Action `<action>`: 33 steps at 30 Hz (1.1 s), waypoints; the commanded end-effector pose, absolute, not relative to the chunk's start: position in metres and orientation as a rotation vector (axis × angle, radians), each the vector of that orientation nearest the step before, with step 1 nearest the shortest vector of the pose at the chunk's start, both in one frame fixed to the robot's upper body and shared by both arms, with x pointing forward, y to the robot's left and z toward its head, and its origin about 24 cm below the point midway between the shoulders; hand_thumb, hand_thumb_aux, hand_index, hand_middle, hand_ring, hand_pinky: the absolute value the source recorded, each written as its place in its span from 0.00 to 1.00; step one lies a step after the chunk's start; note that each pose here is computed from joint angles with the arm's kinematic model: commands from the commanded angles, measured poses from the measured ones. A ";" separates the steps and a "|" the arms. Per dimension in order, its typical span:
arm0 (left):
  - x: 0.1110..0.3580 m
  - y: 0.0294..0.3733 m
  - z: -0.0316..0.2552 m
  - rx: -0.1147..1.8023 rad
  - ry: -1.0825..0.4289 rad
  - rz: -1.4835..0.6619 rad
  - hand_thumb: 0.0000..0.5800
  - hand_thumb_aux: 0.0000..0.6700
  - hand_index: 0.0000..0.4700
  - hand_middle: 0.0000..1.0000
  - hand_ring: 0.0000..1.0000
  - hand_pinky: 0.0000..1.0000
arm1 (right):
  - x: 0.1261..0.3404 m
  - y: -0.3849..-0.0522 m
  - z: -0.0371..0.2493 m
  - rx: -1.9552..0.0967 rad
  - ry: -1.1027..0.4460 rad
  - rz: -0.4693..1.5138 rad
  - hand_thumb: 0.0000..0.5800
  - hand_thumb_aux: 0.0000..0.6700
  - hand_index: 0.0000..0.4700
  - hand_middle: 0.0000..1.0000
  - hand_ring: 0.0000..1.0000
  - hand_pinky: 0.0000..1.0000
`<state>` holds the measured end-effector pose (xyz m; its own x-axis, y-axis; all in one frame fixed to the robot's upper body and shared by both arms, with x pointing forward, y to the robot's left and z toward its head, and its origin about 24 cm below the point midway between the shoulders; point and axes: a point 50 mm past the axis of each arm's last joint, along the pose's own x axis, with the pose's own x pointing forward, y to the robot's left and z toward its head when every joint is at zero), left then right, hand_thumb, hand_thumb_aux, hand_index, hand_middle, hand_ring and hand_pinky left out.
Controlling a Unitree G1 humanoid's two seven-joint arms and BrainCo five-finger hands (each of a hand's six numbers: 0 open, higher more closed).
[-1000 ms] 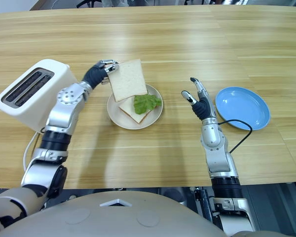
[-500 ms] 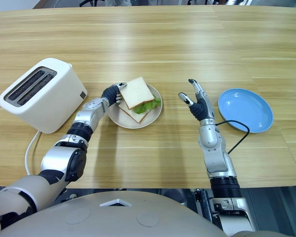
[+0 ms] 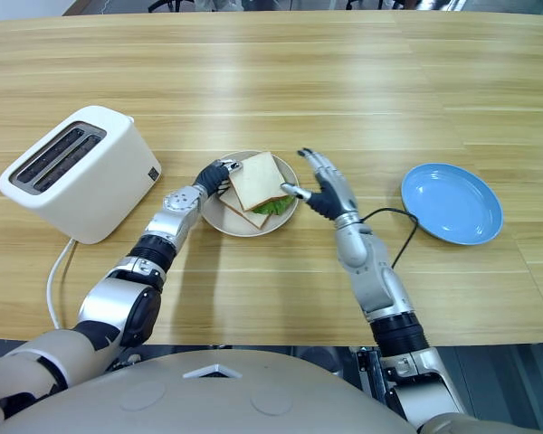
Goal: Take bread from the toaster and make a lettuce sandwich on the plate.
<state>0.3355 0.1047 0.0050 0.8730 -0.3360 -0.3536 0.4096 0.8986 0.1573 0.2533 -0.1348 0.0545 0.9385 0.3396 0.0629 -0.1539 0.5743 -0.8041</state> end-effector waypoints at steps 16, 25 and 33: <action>0.321 0.113 -0.015 0.422 0.365 -0.383 1.00 1.00 0.98 1.00 1.00 1.00 | 0.263 -0.092 -0.035 -1.402 -0.027 0.907 0.00 0.00 0.00 0.00 0.00 0.00; 0.321 0.111 -0.013 0.440 0.354 -0.406 1.00 1.00 0.98 1.00 1.00 1.00 | 0.242 -0.089 -0.056 -1.552 0.002 1.054 0.00 0.00 0.00 0.00 0.00 0.00; 0.323 0.129 0.111 0.939 -0.180 -0.260 0.00 0.00 0.00 0.00 0.00 0.00 | 0.220 -0.081 -0.084 -1.710 0.032 1.184 0.00 0.00 0.00 0.00 0.00 0.00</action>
<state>0.3172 0.1452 0.0426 0.9479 -0.2253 -0.2254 0.3172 0.5989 0.7353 0.2835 -0.0592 0.0048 0.7443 0.6020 -0.2893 -0.2382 -0.1655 -0.9570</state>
